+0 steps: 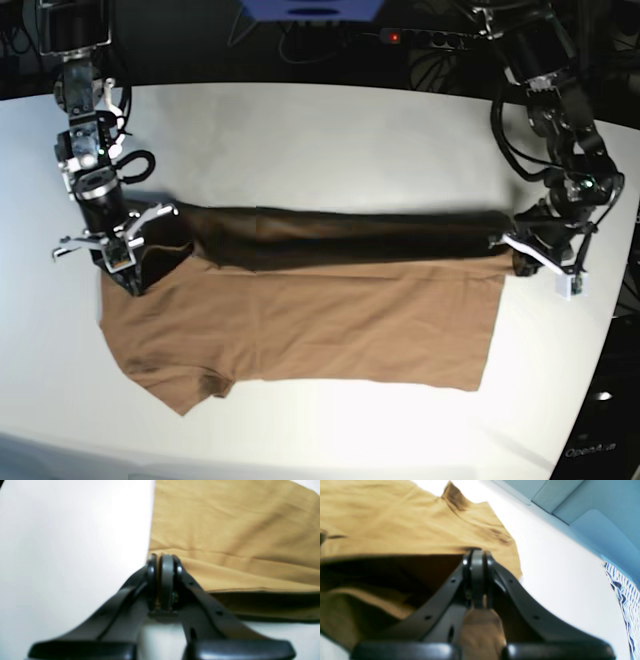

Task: Fold the T-shirt properly
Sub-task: 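Pull both shoulder corners toward the hem, folding the collar edge over, then lower the folded edge onto the shirt and open both grippers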

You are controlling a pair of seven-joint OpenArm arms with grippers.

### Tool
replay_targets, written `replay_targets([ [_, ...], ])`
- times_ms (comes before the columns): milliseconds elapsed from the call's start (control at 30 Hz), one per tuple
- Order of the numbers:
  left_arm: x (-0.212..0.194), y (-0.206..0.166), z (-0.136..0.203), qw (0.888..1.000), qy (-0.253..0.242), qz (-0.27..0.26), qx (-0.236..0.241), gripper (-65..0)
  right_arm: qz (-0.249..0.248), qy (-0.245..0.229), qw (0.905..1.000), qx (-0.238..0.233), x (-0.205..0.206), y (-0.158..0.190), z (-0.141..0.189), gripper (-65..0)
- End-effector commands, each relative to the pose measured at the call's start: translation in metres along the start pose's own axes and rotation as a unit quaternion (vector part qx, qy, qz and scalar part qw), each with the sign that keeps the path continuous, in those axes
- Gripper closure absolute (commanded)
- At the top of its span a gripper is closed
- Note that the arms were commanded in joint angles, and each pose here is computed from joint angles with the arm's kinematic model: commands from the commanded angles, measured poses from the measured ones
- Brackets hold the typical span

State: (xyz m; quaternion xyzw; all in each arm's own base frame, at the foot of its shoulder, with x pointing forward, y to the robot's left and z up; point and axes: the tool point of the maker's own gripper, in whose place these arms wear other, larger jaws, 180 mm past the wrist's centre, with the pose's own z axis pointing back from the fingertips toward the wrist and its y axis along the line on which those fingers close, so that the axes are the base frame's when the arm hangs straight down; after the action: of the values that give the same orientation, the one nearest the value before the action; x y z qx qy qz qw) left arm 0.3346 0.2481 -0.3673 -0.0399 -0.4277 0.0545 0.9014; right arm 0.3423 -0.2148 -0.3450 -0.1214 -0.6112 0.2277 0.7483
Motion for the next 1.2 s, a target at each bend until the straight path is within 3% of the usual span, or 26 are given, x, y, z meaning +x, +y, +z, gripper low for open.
replay_targets([
  [0,0.020,0.000,0.001,1.000,-0.030,-0.004,-0.003,-2.3,0.007,-0.022,0.9996,-0.015,0.014,-0.014,-0.005,-0.1],
  [533,0.060,-0.015,-0.005,0.997,-0.066,-0.016,-0.020,-2.3,-0.002,0.012,0.9998,-0.015,-0.013,-0.014,-0.012,-0.1],
  [667,0.056,-0.026,-0.011,0.997,-0.053,-0.035,-0.034,-2.3,-0.003,0.013,0.9998,-0.014,-0.014,-0.012,-0.012,-0.1],
  [967,0.031,-0.020,-0.023,0.999,-0.018,-0.021,-0.034,-2.3,-0.003,0.016,0.9998,-0.013,-0.016,-0.011,-0.010,-0.1],
  [1167,0.043,-0.014,-0.021,0.998,-0.053,-0.024,-0.029,-2.2,-0.003,0.017,0.9998,-0.013,-0.016,-0.011,-0.010,-0.1],
])
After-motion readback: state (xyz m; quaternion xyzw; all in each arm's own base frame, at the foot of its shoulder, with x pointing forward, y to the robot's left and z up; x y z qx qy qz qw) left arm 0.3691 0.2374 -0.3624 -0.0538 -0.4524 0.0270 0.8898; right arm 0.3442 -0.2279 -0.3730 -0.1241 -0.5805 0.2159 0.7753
